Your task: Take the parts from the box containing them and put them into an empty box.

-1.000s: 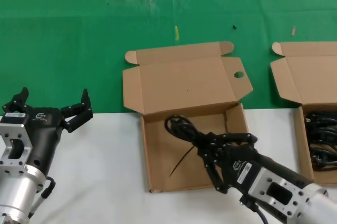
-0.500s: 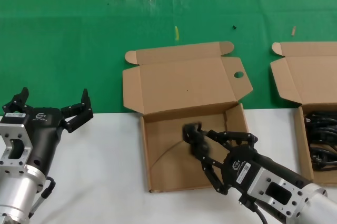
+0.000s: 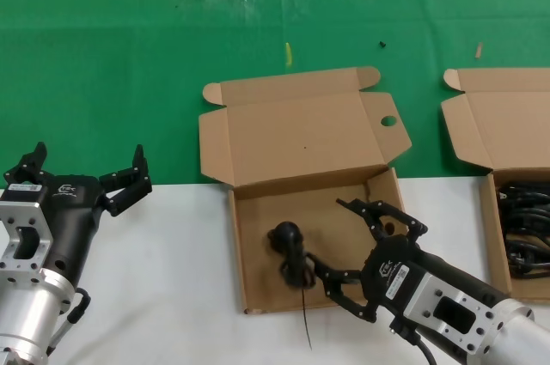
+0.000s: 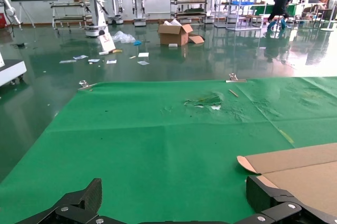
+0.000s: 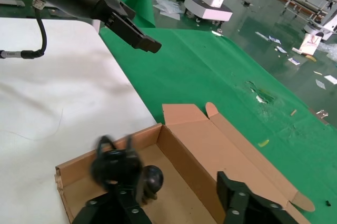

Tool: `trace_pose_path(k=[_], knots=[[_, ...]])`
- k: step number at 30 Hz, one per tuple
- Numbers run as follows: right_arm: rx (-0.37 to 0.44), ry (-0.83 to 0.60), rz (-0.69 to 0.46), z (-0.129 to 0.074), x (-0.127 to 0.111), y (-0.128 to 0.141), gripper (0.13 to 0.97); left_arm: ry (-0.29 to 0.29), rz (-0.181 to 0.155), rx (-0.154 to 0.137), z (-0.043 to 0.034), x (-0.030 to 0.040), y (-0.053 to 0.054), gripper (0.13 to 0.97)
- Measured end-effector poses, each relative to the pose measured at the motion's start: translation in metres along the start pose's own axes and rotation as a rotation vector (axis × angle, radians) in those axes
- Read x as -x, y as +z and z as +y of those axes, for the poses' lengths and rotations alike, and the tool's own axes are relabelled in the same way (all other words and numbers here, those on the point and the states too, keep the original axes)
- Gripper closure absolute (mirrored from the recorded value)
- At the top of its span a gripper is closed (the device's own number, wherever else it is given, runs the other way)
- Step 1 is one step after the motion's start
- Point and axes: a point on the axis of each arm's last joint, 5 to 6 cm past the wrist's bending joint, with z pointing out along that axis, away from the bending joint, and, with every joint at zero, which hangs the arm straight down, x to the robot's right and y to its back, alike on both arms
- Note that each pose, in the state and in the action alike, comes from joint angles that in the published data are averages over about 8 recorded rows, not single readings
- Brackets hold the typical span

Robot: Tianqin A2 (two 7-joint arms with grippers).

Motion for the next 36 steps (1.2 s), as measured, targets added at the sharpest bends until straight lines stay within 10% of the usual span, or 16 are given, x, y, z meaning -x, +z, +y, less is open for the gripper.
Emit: trace_pose_path(k=[22, 36], knots=[[-0.092, 0.073, 0.104, -0.007, -0.013, 0.017, 0.243, 0.0, 0.0, 0.0, 0.0, 0.0, 0.0, 0.132], [-0.191, 0.187, 0.244, -0.008, -0.032, 0.035, 0.151, 0.0, 0.0, 0.0, 0.0, 0.0, 0.0, 0.132]])
